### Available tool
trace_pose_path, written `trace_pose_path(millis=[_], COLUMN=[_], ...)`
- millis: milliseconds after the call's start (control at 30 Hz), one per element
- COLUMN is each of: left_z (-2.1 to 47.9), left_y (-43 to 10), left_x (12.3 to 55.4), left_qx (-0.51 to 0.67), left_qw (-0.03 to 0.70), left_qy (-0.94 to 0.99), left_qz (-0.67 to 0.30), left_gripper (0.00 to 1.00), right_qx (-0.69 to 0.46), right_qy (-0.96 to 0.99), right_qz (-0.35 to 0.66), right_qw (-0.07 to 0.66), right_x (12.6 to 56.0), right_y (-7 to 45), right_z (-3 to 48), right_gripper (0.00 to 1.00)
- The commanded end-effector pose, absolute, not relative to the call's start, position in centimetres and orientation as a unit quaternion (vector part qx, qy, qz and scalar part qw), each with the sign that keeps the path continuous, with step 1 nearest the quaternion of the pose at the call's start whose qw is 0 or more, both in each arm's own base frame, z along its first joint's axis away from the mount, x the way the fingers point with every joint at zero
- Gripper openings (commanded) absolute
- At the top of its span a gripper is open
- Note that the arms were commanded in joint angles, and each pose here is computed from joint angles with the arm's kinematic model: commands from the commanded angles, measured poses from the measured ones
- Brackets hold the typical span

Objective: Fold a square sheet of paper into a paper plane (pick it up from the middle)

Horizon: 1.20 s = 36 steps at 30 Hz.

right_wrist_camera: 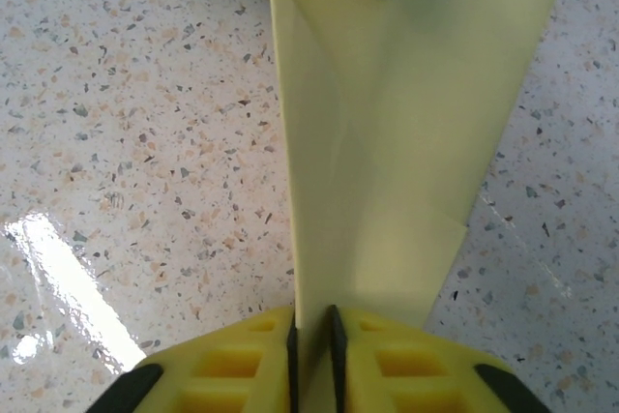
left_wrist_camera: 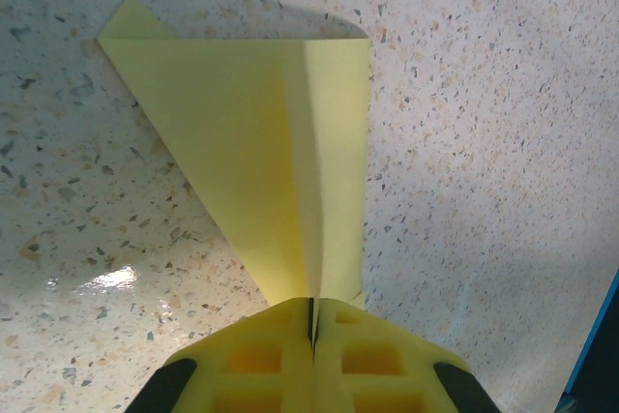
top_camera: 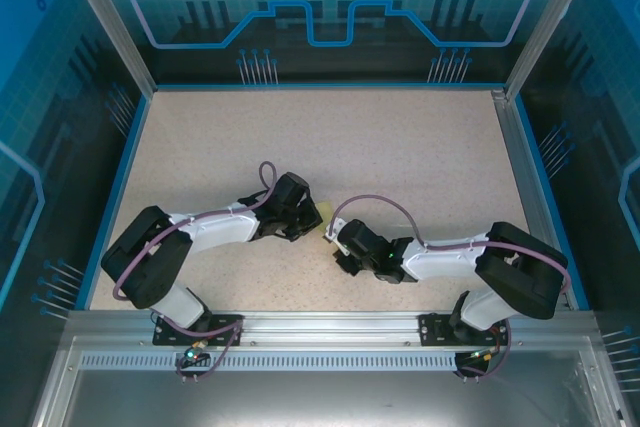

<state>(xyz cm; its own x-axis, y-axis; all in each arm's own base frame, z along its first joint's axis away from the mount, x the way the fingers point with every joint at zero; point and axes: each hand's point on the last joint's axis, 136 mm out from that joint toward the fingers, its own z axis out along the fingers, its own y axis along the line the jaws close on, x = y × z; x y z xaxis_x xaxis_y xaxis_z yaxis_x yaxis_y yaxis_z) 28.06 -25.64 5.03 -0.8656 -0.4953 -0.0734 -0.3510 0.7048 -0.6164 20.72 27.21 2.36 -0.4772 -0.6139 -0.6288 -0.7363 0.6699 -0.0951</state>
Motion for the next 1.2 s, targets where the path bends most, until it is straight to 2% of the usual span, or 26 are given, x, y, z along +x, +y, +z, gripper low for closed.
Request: trace_pose_path(millis=[0,333,567,600,667,733,767,800,833,933,1067,1167], left_z=[5.9,5.9,5.9,5.9,6.0,6.3,6.6,7.0,7.3,8.8,10.3,11.1], left_y=[-25.7,-25.8,-25.6,-25.5,-25.3,-25.1,-24.8,-24.5,-24.2,-22.9,-21.5,-21.6], left_x=[28.5,28.5,28.5,28.5,28.5,28.5,28.6,28.6,28.6,28.5,28.0,27.8], left_qx=[-0.228,-0.228,-0.23,-0.232,-0.233,-0.233,-0.234,-0.236,-0.234,-0.233,-0.222,-0.201], left_qw=[0.124,0.123,0.124,0.125,0.127,0.133,0.141,0.149,0.157,0.188,0.22,0.231], left_qy=[0.913,0.913,0.913,0.914,0.913,0.912,0.911,0.909,0.909,0.905,0.904,0.902], left_qz=[-0.314,-0.315,-0.312,-0.31,-0.309,-0.31,-0.31,-0.308,-0.308,-0.301,-0.291,-0.303], left_gripper=[0.0,0.0,0.0,0.03,0.17,0.26,0.39,0.48,0.5,0.66,0.73,0.7], right_qx=[-0.393,-0.393,-0.391,-0.39,-0.383,-0.374,-0.364,-0.355,-0.347,-0.319,-0.282,-0.261], right_qy=[0.851,0.848,0.849,0.85,0.854,0.859,0.862,0.865,0.867,0.871,0.873,0.871], right_qz=[0.088,0.072,0.085,0.088,0.099,0.114,0.126,0.142,0.158,0.222,0.289,0.328], right_qw=[0.337,0.348,0.346,0.343,0.337,0.331,0.33,0.324,0.32,0.302,0.274,0.256], right_x=[21.7,22.6,22.5,22.3,22.2,22.2,22.3,22.2,22.3,22.1,22.0,22.3], right_y=[27.5,27.8,28.0,28.0,28.0,27.9,27.9,28.0,28.0,28.3,28.5,28.8], right_z=[3.0,3.1,3.2,3.0,2.8,2.8,2.9,3.0,3.2,3.8,4.2,4.4], right_gripper=[0.21,0.21,0.12,0.11,0.08,0.06,0.05,0.05,0.04,0.04,0.03,0.03])
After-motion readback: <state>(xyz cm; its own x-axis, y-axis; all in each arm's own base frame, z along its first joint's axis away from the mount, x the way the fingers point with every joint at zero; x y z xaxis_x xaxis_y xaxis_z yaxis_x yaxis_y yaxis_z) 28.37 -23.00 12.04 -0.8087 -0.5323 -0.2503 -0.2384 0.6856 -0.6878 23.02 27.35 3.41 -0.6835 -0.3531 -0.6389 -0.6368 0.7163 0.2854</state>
